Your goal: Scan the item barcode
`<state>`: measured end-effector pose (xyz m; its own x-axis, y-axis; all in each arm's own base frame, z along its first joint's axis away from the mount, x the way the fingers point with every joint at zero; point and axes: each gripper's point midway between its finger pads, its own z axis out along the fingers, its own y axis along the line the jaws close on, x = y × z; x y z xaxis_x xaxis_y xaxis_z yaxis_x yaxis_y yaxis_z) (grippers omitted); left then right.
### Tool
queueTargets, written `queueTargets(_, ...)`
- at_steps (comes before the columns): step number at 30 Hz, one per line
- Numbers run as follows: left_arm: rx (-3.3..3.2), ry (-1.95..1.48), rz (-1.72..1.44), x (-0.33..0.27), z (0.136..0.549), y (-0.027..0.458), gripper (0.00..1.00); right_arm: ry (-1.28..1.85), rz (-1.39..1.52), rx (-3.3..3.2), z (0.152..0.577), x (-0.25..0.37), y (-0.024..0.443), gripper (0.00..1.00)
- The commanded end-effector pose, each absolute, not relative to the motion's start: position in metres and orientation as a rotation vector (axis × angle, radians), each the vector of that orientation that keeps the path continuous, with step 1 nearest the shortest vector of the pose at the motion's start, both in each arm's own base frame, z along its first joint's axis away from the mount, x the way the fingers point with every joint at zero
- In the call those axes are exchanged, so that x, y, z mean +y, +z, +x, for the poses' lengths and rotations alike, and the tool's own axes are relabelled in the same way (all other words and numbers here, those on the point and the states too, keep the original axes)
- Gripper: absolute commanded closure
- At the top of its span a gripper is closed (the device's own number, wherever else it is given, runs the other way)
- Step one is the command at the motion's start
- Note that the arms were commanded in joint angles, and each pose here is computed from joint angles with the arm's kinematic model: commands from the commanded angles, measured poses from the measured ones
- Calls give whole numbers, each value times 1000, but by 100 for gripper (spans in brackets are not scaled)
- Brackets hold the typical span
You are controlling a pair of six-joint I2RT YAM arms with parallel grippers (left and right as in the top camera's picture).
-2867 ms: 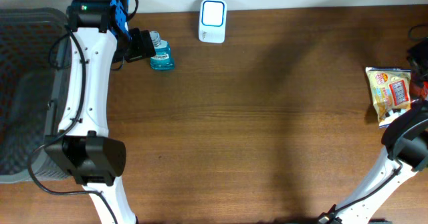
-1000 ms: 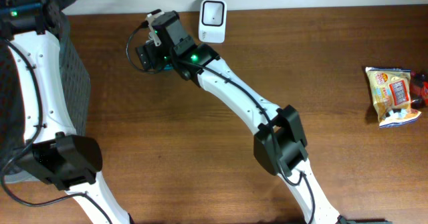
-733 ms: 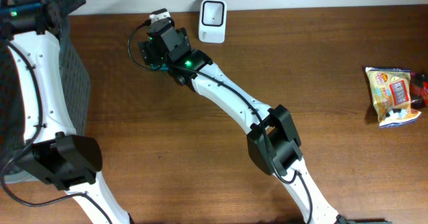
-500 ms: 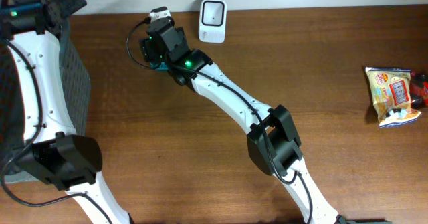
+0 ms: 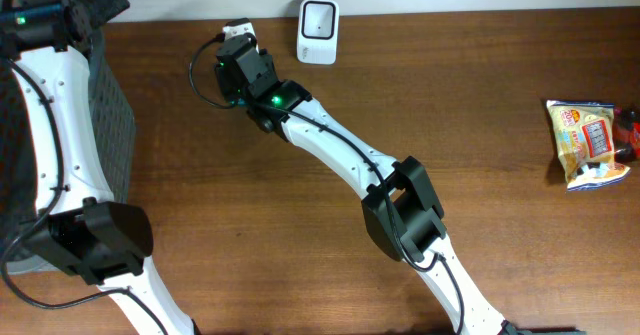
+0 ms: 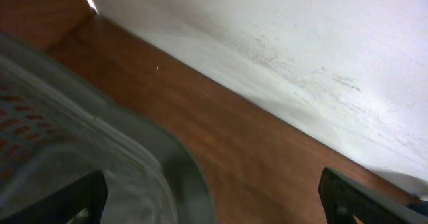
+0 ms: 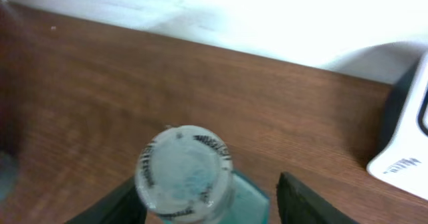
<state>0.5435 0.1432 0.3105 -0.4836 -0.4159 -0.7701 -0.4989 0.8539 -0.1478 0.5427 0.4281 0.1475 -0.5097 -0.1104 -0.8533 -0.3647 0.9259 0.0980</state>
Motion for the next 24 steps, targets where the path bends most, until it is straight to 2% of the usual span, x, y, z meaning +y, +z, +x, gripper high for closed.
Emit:
queueTargets(1,2122,109,-666,144,543,319,1,208,-306,2100,545,416,140,44)
queueTargets(7,2122,109,-666,145,543,319,1,78,-256,2067,549,393,168,45)
queueTargets(9,2121,109,-666,144,543,319,1,68,-248,2056,549,387,179,52)
queueTargets(12,2122,108,-664,144,543,319,1,55,-235,2062,553,377,181,58)
queueTargets(17,2120,111,-670,147,542,319,1,35,-223,2077,558,365,182,58)
queueTargets(21,2121,110,-668,146,542,319,1,95,-256,2085,552,373,194,36)
queueTargets(24,2120,111,-671,147,542,319,1,188,-268,2106,548,384,191,32)
